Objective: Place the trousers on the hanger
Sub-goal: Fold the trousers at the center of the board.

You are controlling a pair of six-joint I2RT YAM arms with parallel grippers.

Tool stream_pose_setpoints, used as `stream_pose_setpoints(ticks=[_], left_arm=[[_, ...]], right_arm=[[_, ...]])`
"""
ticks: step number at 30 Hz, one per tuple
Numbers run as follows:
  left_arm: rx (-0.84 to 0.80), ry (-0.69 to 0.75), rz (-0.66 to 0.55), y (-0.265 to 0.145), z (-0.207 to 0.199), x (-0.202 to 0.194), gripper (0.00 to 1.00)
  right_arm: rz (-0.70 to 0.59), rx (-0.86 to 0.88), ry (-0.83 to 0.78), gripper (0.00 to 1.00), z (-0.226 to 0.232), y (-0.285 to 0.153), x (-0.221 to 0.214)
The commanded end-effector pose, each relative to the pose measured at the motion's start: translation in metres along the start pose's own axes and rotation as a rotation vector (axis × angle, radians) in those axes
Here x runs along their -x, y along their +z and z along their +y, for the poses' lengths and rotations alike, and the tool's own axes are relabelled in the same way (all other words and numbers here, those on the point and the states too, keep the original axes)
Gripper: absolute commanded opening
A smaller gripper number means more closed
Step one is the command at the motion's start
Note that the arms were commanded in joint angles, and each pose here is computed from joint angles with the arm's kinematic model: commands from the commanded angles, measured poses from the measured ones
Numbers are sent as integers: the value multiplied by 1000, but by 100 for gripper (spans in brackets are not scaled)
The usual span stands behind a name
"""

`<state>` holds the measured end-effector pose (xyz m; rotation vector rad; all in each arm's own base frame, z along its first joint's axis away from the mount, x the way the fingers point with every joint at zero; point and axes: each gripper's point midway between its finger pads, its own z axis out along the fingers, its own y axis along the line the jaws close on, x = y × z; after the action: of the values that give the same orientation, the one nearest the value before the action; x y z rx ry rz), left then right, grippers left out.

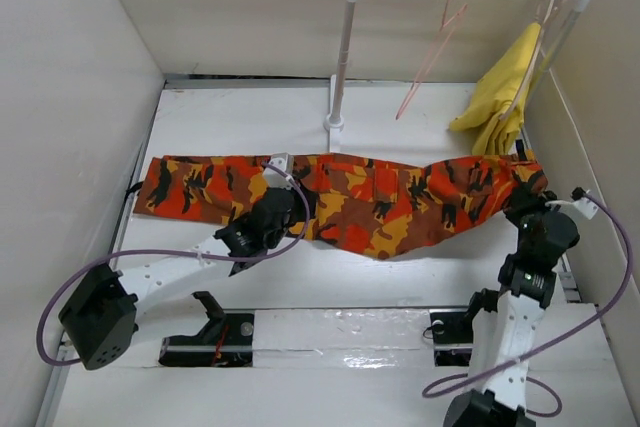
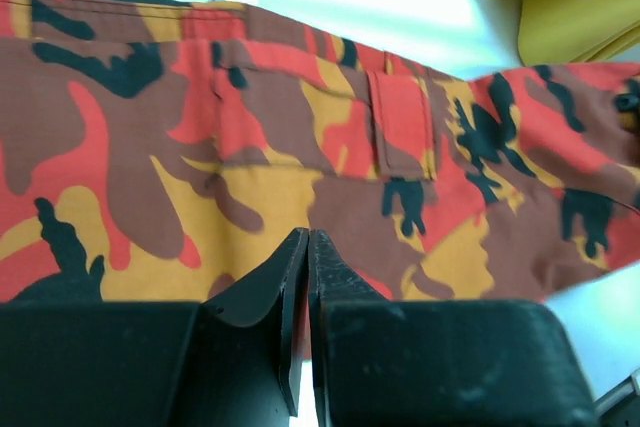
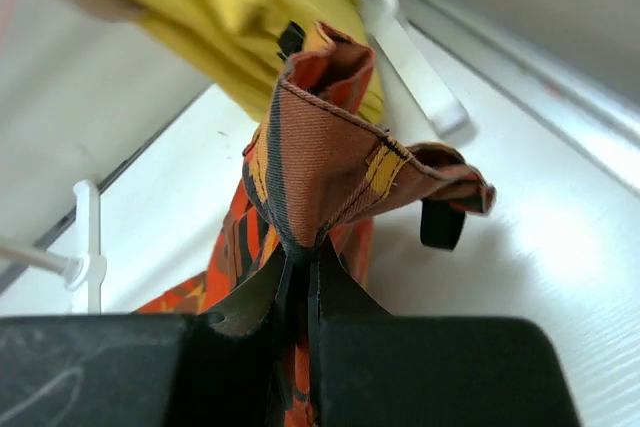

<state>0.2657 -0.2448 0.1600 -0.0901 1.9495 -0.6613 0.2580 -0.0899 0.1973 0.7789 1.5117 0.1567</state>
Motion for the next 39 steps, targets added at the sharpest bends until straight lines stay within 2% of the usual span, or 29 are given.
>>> stream_pose_setpoints(ticks=[1,3,4,7,8,11,14,15,17,18,19,21,22,24,26,31,33,35,37,38,39], left_arm=[[-41,-31,-11,3,-8,-4,1],[-34,-21,18,5,-8,-18,0],[-12,-24,14,5,-6,-21,0],[23,-23,40,7,-2,-38,0],[30,-48,54,6,0,-47,0],[20,-88,90,4,2,-68,0],[25,-104,113,5,4,-83,0],[41,-104,130,7,8,-90,0],[57,-104,143,9,11,-95,0],[73,-96,159,11,16,-103,0],[85,-96,167,12,19,-107,0],[116,-91,201,14,29,-123,0],[88,-101,216,15,22,-128,0],[66,-98,254,14,19,-145,0],[-4,-107,279,11,-5,-158,0],[15,-38,369,26,-24,-204,0],[-47,-29,408,31,-48,-222,0],[-170,-60,420,34,-96,-225,0],[-221,-10,461,29,-121,-244,0],[-258,-13,443,33,-148,-237,0],[-267,6,439,32,-155,-236,0]], right_arm=[[91,180,-137,0,49,-23,6],[162,316,-175,0,81,-32,-1],[158,429,-203,0,114,-47,8],[160,638,-228,0,168,-87,15],[135,699,-222,0,186,-101,30],[139,820,-210,0,221,-129,44],[198,919,-190,0,249,-139,36],[207,1010,-157,0,267,-154,36],[226,1039,-139,0,285,-158,34],[237,1096,-140,0,298,-173,34],[176,1074,-116,0,308,-175,59],[161,1053,-127,0,323,-182,68],[122,1070,-97,0,333,-191,94],[121,1067,-102,0,345,-196,97],[115,1060,-62,0,354,-204,107],[83,1055,20,0,366,-207,119],[69,1058,42,0,370,-209,130],[52,1049,50,0,372,-208,139],[33,1042,54,0,373,-209,154],[30,1038,45,0,375,-209,156],[45,1027,5,0,378,-206,147]])
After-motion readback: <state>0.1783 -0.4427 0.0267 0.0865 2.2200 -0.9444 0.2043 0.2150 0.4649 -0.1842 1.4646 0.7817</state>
